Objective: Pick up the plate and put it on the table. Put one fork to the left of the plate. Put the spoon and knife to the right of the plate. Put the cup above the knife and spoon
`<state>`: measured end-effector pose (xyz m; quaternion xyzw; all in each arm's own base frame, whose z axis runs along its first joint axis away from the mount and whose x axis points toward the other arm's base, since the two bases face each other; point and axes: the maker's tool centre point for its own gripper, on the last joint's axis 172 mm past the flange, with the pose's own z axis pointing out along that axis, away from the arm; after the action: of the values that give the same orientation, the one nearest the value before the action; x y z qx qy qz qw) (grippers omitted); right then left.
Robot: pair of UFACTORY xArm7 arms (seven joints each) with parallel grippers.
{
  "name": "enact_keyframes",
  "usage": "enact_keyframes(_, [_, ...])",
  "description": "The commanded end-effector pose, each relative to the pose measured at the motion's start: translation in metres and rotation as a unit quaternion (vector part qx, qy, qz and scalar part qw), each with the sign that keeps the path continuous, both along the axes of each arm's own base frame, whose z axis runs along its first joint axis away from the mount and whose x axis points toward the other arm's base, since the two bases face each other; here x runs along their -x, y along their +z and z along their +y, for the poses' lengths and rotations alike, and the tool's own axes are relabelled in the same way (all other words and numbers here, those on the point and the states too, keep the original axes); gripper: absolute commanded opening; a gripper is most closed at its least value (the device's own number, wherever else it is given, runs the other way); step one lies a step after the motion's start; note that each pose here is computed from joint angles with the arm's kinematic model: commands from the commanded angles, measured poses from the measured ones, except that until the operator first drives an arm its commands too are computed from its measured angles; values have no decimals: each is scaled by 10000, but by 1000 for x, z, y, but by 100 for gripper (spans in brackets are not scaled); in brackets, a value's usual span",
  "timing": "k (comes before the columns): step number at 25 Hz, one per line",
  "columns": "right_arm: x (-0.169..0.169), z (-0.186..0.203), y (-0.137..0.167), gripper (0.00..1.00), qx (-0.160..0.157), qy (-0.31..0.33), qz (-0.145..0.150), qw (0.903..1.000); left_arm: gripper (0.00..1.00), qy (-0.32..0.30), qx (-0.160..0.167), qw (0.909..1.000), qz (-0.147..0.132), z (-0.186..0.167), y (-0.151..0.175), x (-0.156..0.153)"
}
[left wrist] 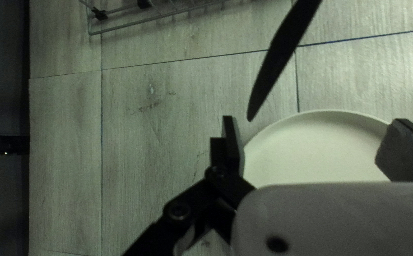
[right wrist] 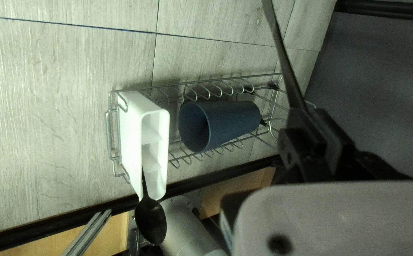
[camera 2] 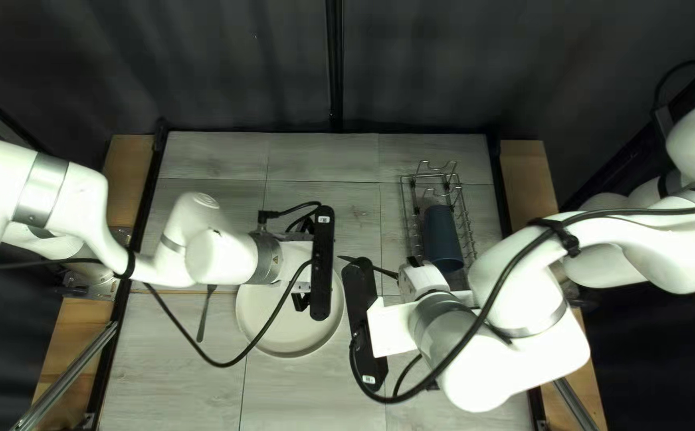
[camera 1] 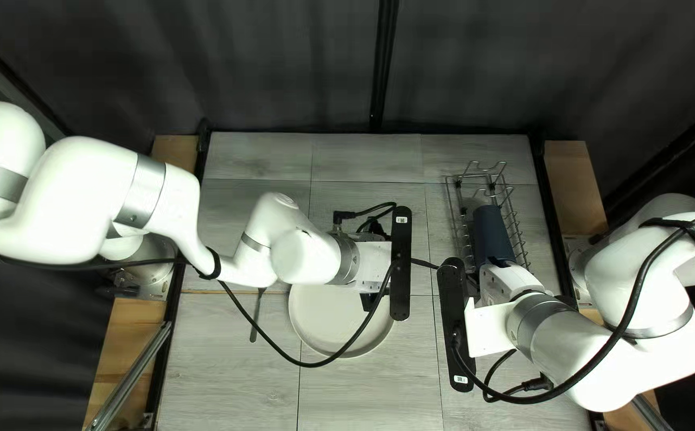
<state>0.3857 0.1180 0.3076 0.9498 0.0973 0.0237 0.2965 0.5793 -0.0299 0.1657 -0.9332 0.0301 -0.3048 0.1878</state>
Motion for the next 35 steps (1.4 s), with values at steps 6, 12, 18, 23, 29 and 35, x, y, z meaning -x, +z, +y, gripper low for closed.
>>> enact_keyframes(6, [0,0,0,0,0,0,0,10000,100,-13,-176,9996,-216,15,-17,-21])
enact_keyframes(12, [0,0,0,0,0,0,0,10000,100,-58,-173,9995,-240,22,-20,-29])
enact_keyframes(18, [0,0,0,0,0,0,0,10000,0,-93,-133,9996,-245,24,-21,-27])
enact_keyframes(23, [0,0,0,0,0,0,0,10000,0,-93,-133,9996,-245,24,-21,-27])
enact_keyframes(29, [0,0,0,0,0,0,0,10000,0,-105,-121,9995,-261,23,-18,-26])
enact_keyframes(35, [0,0,0,100,0,0,0,10000,0,-35,-187,9995,-265,21,-18,-27])
